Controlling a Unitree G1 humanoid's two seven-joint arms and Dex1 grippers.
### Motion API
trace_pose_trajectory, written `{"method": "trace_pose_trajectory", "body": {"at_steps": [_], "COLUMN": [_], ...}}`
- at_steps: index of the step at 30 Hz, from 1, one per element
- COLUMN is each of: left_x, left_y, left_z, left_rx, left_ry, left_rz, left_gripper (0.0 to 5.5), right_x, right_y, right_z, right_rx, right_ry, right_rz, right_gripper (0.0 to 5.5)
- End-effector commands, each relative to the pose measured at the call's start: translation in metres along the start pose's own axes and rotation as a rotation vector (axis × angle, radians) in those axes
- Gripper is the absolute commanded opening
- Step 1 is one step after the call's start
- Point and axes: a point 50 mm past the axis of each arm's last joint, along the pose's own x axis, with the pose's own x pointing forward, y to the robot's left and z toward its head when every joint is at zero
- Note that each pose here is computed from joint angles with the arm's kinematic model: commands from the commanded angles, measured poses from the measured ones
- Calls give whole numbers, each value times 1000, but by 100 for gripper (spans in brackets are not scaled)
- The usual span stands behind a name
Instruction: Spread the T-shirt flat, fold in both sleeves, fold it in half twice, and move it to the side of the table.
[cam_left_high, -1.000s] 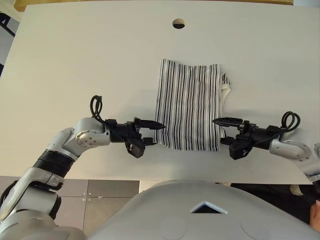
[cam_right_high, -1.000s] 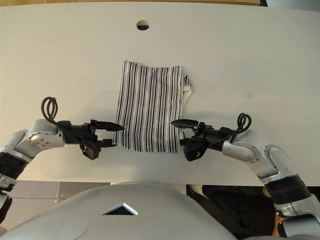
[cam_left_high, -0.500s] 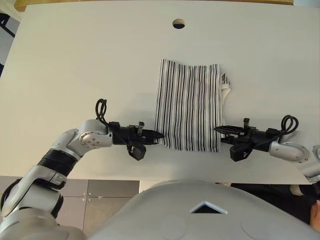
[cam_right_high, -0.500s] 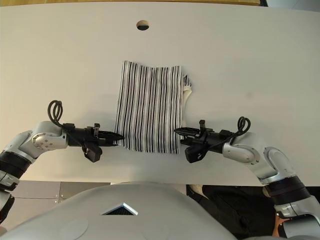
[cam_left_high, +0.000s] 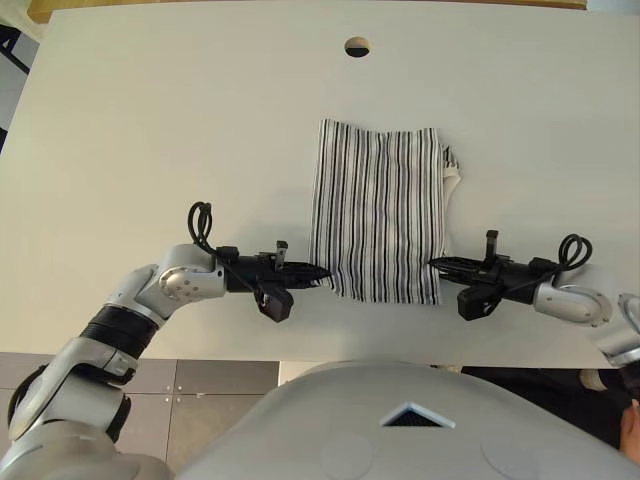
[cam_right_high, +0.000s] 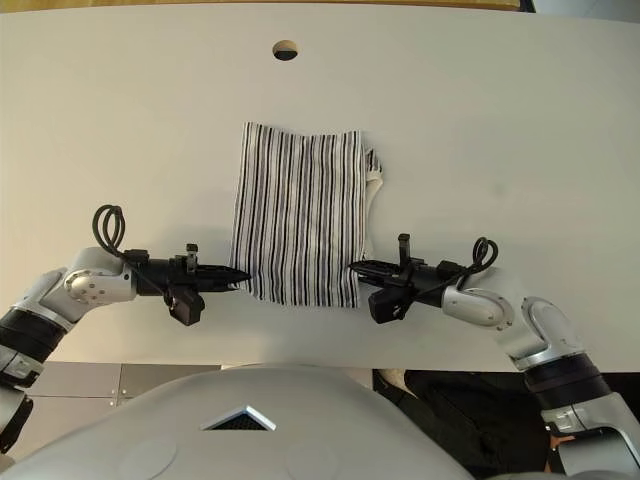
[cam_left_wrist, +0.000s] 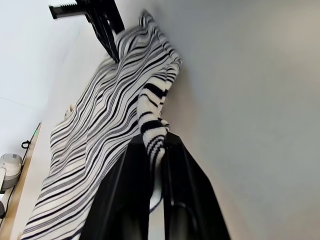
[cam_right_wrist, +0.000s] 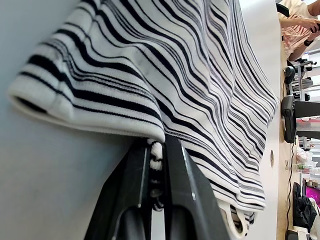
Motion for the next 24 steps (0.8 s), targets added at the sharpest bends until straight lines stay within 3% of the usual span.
{"method": "trace_pose_trajectory", "body": {"at_steps": [1,7,18,24], "left_x": [-2,-5,-7,-2], "left_y": [-32,-15,40,76], "left_z": [17,19,-9,-28], "left_rx": [-137,-184,-185,-141], "left_ry": [-11,27,191,264], "left_rz": [-58,111,470,588], "left_gripper": [15,15,15,15], "right_x": [-10,-21,-4,15], "right_y": [9,10,-62,-80], "right_z": [14,20,-10,-38], "right_rx": [97,187,271,331], "right_ry": [-55,-61,-49,63], "right_rz": [-48,-84,-508,-650], "right_gripper": [10,10,10,10]}}
